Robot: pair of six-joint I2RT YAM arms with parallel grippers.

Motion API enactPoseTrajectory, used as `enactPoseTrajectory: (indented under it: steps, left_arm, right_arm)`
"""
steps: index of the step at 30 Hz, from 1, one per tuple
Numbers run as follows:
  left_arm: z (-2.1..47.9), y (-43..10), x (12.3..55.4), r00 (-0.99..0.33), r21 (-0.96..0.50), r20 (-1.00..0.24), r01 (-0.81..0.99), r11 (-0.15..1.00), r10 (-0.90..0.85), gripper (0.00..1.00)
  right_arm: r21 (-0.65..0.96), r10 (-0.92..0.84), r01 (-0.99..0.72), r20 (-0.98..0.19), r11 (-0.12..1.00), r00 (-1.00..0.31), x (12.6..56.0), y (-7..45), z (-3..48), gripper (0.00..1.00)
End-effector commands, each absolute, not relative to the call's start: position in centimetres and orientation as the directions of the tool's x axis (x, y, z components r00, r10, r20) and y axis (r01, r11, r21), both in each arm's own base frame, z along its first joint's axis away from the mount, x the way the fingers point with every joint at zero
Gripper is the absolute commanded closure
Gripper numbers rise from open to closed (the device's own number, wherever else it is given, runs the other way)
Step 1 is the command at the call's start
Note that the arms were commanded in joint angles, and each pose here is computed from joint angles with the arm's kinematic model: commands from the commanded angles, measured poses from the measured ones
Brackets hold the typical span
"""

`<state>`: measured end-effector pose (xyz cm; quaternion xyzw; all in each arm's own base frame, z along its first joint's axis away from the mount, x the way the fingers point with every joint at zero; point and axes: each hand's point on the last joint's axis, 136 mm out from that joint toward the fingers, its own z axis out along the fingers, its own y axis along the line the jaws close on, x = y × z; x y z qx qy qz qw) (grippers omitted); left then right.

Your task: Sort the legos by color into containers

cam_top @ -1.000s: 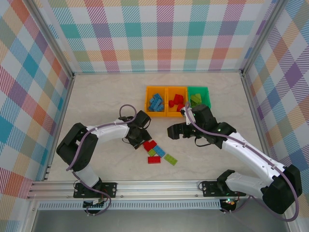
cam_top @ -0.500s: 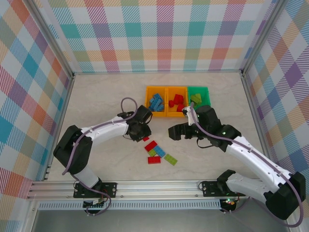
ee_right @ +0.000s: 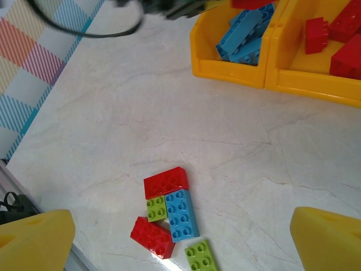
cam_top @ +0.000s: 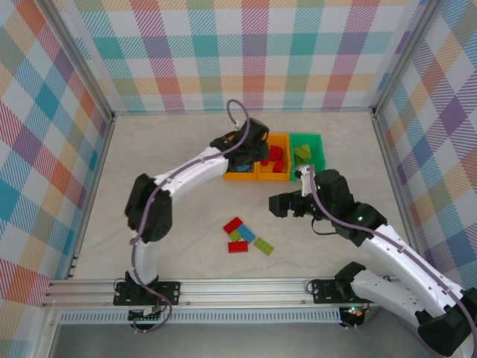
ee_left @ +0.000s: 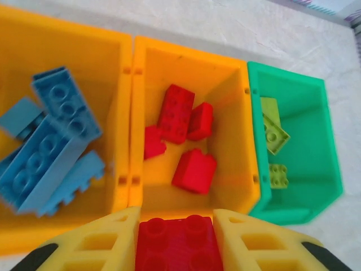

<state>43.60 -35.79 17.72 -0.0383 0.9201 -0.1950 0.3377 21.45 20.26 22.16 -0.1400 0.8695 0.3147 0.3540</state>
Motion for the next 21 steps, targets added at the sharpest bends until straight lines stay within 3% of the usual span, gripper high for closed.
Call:
enactPoseTrajectory:
  steps: [1, 10, 16, 21]
  left_arm:
    - [17.9, -37.6, 46.0, -0.722, -0.301, -0.682, 0.132, 0.944, -0.117, 0.65]
    - [17.1, -39.7, 48.3, -0.714, -0.296, -0.692, 0.141, 0.945, -0.110, 0.45]
    - [20.6, -38.9, 47.0, -0.695, -0.318, -0.710, 0.170, 0.933, -0.115, 0.46]
    - [24.6, -35.7, 43.2, -0.648, -0.343, -0.752, 0.227, 0.912, -0.122, 0.47]
  right_arm:
    - [0.448, -0.003, -0.426, -0.686, 0.786, -0.728, 21.1, 19.5, 21.2, 0.02]
    - [0.442, 0.014, -0.409, -0.693, 0.798, -0.721, 20.7, 18.6, 21.3, 0.02]
    - [0.436, 0.015, -0.401, -0.693, 0.806, -0.721, 20.9, 18.5, 21.2, 0.01]
    - [0.438, 0.016, -0.382, -0.674, 0.814, -0.739, 20.9, 18.4, 20.6, 0.01]
